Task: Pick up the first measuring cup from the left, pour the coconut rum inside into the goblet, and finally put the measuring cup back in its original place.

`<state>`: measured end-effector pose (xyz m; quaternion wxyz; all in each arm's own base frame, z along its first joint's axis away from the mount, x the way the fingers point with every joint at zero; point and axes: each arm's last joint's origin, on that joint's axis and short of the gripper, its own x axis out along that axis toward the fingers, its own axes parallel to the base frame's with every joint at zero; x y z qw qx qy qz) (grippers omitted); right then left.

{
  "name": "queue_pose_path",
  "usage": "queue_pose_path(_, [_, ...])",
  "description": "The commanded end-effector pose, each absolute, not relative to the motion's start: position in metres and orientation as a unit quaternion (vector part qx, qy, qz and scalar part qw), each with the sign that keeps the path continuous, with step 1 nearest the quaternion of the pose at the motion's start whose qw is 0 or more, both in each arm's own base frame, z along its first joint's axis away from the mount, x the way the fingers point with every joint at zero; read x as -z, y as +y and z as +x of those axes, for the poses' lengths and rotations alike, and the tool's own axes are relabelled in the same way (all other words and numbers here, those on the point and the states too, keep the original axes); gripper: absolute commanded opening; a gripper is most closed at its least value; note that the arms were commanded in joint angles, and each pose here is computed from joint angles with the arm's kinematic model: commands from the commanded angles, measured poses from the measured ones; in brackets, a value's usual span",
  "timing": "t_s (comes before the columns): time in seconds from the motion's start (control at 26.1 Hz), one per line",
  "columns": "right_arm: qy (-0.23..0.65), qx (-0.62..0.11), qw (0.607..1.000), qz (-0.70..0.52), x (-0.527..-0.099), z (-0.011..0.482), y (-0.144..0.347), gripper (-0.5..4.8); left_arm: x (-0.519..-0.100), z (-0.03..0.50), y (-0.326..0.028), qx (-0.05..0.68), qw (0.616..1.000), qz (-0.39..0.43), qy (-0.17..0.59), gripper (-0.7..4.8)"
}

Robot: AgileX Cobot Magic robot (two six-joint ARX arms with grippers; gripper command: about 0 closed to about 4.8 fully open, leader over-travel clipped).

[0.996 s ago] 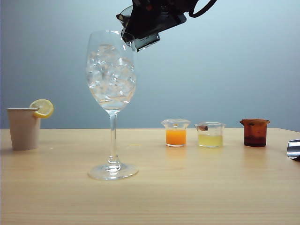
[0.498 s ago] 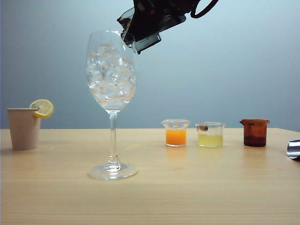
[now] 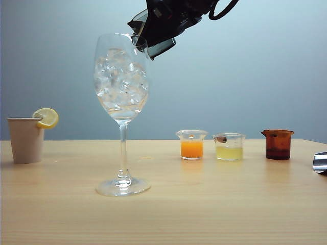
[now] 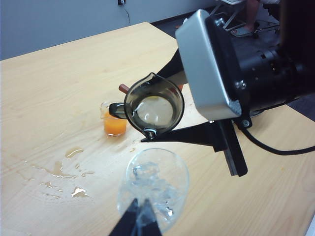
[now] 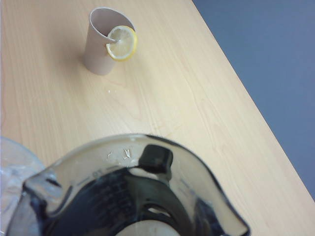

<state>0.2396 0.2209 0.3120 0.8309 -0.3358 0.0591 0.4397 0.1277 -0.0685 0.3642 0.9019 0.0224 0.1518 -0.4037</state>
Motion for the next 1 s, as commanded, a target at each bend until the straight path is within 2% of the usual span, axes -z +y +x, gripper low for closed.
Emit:
queue_pose_path(0.04, [0.036,-0.441,0.829,-0.342,-0.3181,0.2377,0.2220,1.11,-0.3669,0.1272,-0.0681,0.406,0.902,0.022,0.143,-0.06])
queue_pose_path(1.0, [-0.006,-0.441,0.801,-0.405,-0.3197,0.2377,0.2228,1.03,-0.3668,0.1273,-0.0682,0.406,0.902,0.022,0.143,-0.06])
